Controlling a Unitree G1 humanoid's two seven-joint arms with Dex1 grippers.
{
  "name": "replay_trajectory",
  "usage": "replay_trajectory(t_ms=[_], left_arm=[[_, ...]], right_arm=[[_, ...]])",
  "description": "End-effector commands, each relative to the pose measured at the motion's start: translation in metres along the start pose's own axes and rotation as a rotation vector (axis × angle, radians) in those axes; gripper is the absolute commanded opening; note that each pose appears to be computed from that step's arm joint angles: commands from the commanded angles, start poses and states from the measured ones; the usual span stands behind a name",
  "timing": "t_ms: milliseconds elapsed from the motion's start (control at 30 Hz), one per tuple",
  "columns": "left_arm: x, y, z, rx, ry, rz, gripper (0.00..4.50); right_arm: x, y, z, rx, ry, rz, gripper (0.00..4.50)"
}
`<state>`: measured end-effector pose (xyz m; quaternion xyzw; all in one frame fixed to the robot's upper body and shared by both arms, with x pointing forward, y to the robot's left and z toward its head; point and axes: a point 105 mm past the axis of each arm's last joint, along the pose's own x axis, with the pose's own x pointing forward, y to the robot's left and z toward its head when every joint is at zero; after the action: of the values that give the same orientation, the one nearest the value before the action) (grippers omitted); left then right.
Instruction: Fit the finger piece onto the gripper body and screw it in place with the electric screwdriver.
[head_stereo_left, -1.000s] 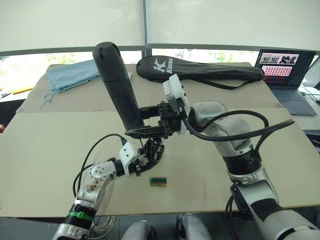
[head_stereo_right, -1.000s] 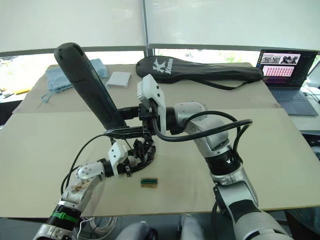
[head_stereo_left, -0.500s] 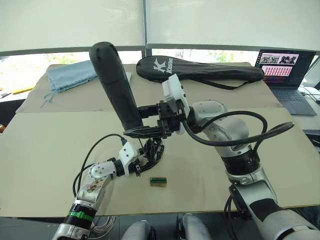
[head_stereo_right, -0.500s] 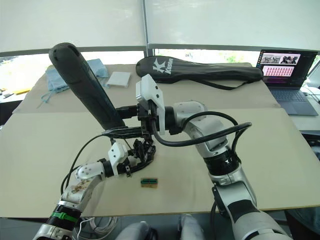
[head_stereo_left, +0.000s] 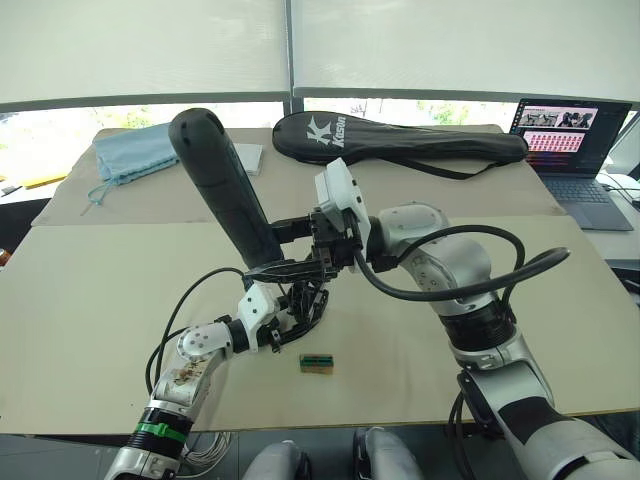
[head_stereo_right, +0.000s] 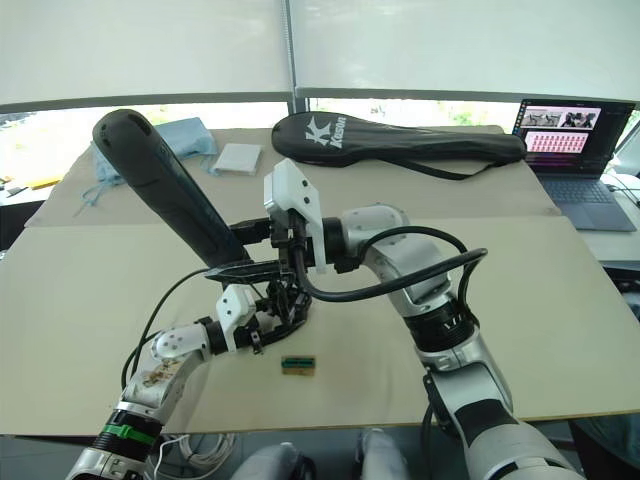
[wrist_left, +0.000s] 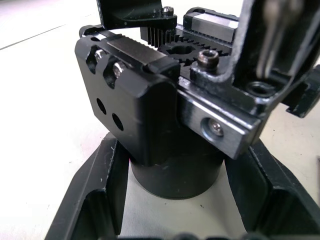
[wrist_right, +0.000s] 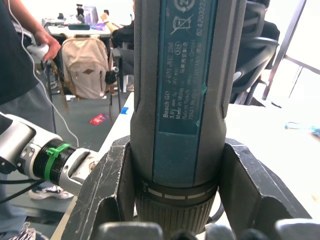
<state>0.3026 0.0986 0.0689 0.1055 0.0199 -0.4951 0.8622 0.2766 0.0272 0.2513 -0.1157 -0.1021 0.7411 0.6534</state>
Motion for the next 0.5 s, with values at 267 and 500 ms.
replay_trajectory(t_ms=[267, 500], left_arm=[[-0.0013, -0.0091, -0.0170, -0.052, 0.060, -0.026, 2.27], [-0.0008, -0.0099, -0.0166, -0.052, 0.058, -0.027, 2.27]], right_arm=[[0.0026, 0.0022, 0.0220, -0.108, -0.040, 0.029, 1.93], [0.0023, 0.0038, 0.0205, -0.117, -0.031, 0.035, 1.93]])
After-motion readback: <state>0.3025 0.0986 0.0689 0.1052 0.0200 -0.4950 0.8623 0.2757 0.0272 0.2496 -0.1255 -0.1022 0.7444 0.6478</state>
